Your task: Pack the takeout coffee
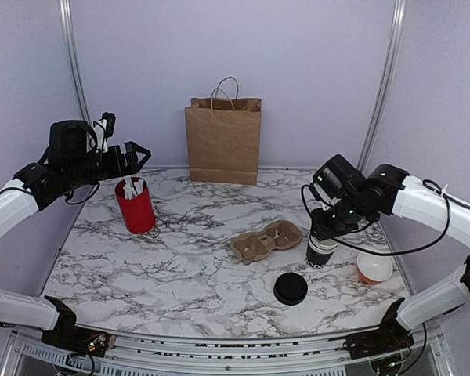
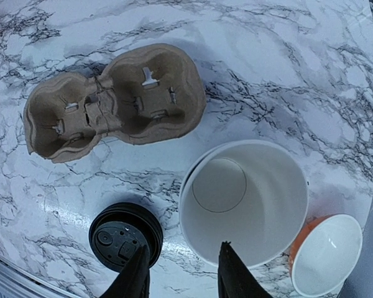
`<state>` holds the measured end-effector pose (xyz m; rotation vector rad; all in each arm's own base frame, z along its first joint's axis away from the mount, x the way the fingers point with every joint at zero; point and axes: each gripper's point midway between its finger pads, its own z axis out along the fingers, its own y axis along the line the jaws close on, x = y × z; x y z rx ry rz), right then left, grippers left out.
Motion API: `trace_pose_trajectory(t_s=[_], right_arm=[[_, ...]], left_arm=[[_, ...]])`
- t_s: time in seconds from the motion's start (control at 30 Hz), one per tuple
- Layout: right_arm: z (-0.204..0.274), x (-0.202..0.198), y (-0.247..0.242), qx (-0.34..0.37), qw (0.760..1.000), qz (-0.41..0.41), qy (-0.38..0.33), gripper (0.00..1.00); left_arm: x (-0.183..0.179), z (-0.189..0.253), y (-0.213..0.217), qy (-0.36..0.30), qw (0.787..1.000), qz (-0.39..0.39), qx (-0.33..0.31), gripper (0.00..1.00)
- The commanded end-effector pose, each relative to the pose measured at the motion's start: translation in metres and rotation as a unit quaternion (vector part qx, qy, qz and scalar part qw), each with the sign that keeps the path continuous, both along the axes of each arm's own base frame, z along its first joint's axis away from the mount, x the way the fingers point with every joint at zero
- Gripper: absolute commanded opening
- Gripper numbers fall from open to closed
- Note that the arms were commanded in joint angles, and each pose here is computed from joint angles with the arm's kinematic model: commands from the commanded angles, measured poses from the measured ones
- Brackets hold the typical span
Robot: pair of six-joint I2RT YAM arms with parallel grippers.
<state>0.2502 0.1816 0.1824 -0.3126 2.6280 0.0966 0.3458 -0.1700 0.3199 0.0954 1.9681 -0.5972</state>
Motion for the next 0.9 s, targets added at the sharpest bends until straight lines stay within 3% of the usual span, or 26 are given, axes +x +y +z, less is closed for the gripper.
trace_pose_trajectory(t_s=[0.0,0.43,0.87], right_arm=[[-0.006,0.0,0.003,0.004,1.0,-0.002,0.0,0.35],[-0.03,0.007,0.009,-0.003,1.0,-0.003,0.007,0.3],[-0.045,0.013,-0.001,-0.044,0.999,-0.017,0.006,0.17]], left_arm=[[0.001,0.012,0.003,-0.024,1.0,0.008,-0.011,0.99],[0.001,0.012,-0.002,-0.022,1.0,-0.004,-0.018,0.99],[-0.001,0.013,-0.002,-0.022,1.0,-0.003,-0.021,0.99]])
